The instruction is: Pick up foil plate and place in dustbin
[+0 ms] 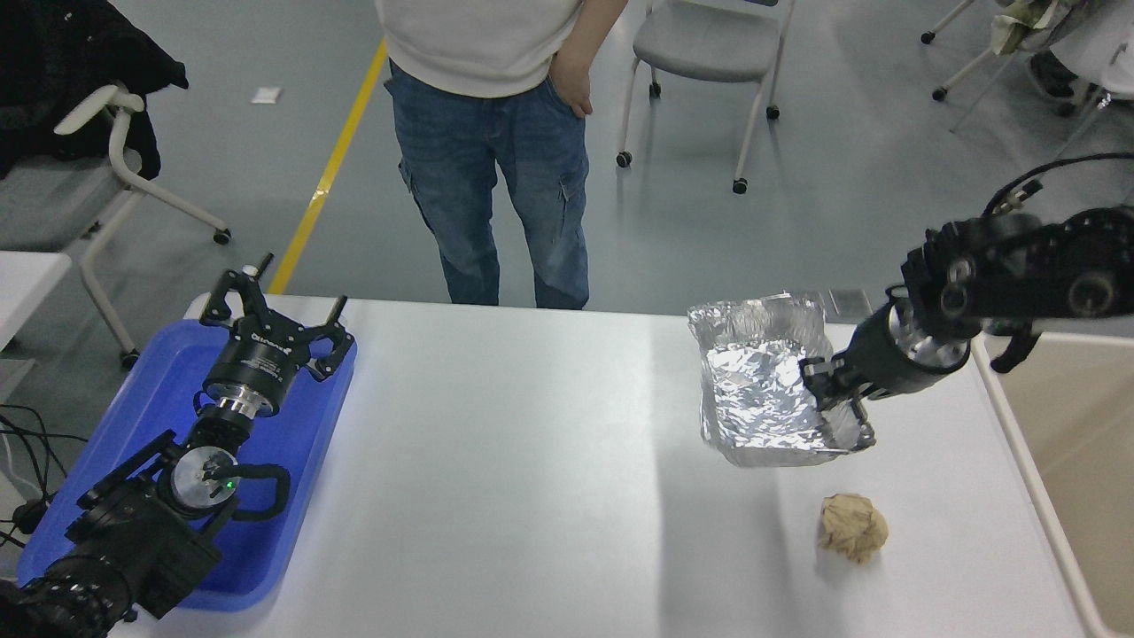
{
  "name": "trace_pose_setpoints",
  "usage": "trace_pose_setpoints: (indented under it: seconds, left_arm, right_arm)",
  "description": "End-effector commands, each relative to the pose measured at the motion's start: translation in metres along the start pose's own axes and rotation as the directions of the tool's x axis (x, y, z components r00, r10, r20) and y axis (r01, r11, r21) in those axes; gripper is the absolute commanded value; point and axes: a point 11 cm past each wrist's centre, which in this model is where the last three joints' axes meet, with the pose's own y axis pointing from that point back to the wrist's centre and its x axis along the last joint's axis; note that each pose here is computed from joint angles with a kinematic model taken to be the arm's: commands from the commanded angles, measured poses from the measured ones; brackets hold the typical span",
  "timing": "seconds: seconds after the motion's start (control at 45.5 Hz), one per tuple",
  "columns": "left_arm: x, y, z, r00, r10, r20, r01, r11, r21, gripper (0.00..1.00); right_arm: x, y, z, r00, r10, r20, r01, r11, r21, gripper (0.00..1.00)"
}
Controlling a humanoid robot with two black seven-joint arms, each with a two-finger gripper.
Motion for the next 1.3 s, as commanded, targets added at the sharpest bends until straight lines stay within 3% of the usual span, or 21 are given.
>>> trace_pose_setpoints:
  seconds: [0.0, 0.242, 0.462, 0.813, 1.275]
  left_arm:
    - [0.0, 0.0, 0.0, 1.0, 0.0, 0.0, 0.0, 1.0, 0.001, 1.0]
    - [0.0, 0.0, 0.0, 1.0, 0.0, 0.0, 0.0, 1.0, 0.001, 1.0]
    - [0.0, 0.0, 0.0, 1.0, 0.0, 0.0, 0.0, 1.0, 0.001, 1.0]
    - [0.0, 0.0, 0.0, 1.0, 0.0, 0.0, 0.0, 1.0, 0.001, 1.0]
    - [0.0, 0.0, 0.0, 1.0, 0.0, 0.0, 0.0, 1.0, 0.001, 1.0]
  right_arm:
    - [0.001, 0.057, 0.011, 0.998, -0.044, 0.034, 0.044, 0.999, 0.005, 0.0]
    - [0.006, 0.105, 0.008, 0.999, -0.038, 0.015, 0.038, 0.999, 0.016, 0.0]
    - [0.018, 0.145, 0.005, 0.998, 0.061, 0.01, -0.061, 0.997, 0.038, 0.0]
    - [0.017, 0.151, 0.015, 0.997, 0.072, 0.032, -0.072, 0.997, 0.018, 0.0]
    - [-0.013, 0.156, 0.1, 0.968, 0.061, 0.242, -0.038, 0.995, -0.097, 0.0]
